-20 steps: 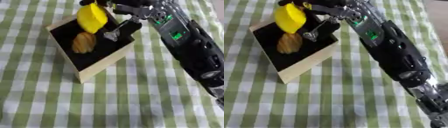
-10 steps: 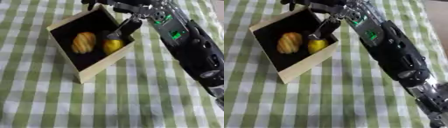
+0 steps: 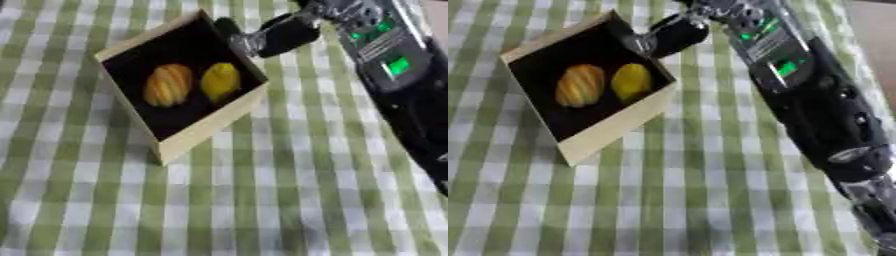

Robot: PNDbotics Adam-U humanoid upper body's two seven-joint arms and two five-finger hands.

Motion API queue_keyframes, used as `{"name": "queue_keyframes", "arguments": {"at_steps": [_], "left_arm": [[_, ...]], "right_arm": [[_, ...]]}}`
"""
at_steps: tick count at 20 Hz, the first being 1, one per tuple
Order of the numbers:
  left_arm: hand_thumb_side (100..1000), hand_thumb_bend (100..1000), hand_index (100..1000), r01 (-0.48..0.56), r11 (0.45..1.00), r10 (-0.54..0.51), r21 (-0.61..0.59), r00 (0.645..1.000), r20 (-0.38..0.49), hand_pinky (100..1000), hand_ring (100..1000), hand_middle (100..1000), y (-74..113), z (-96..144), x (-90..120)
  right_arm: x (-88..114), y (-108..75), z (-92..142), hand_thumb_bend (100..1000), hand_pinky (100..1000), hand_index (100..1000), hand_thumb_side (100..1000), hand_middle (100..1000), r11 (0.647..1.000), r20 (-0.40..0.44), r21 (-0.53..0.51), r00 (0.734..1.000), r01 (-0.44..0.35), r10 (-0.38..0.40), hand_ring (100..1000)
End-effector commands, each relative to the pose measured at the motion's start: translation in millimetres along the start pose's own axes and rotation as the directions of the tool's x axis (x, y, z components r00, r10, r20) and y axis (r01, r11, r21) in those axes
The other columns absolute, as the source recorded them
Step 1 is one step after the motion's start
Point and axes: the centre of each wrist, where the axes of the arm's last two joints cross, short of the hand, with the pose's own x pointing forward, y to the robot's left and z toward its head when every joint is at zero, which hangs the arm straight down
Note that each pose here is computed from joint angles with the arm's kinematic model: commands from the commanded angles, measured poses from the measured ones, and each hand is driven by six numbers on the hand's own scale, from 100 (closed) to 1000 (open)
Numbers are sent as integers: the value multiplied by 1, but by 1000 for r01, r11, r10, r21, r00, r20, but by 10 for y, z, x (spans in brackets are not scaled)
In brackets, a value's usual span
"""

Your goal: Pick up objects on the table and place them in the box.

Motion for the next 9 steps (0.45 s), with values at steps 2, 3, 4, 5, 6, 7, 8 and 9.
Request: {"name": "queue_keyframes", "arguments": {"at_steps": [2,3,4,5,6,7,8,9], "left_arm": [[664,100,854,49,999,-49,-3,999,7,774,752,785,83,-5,67],[664,100,854,57,998,-57,-1,998,2,774,752,786,96,11,69],[664,100,854,65,998,-65,2,998,-4,774,752,786,108,27,71],[664,100,854,73,997,-73,5,997,-10,774,752,787,121,41,73],[664,100,854,81,997,-81,10,997,-14,774,752,787,134,54,76],[664,100,854,89,996,-89,14,996,-19,775,752,787,146,66,78],[663,100,854,96,995,-95,17,995,-21,774,752,787,155,75,81],[663,100,854,103,994,-103,20,994,-22,774,752,787,165,80,83]], "right_arm": [[188,-428,345,100,939,992,100,795,990,53,-139,998,-18,26,946],[164,-459,437,100,940,994,100,805,987,56,-157,998,-28,38,953],[136,-478,529,100,940,994,100,814,984,58,-174,997,-42,52,958],[105,-483,622,100,939,992,100,812,980,61,-192,996,-53,66,957],[72,-475,717,100,938,986,100,807,975,62,-213,995,-59,74,953],[42,-457,805,100,937,981,100,801,969,60,-239,995,-59,75,950],[15,-433,882,100,937,972,100,789,962,56,-267,996,-53,71,942],[-15,-395,969,100,936,966,100,784,953,48,-301,997,-41,58,939]]}}
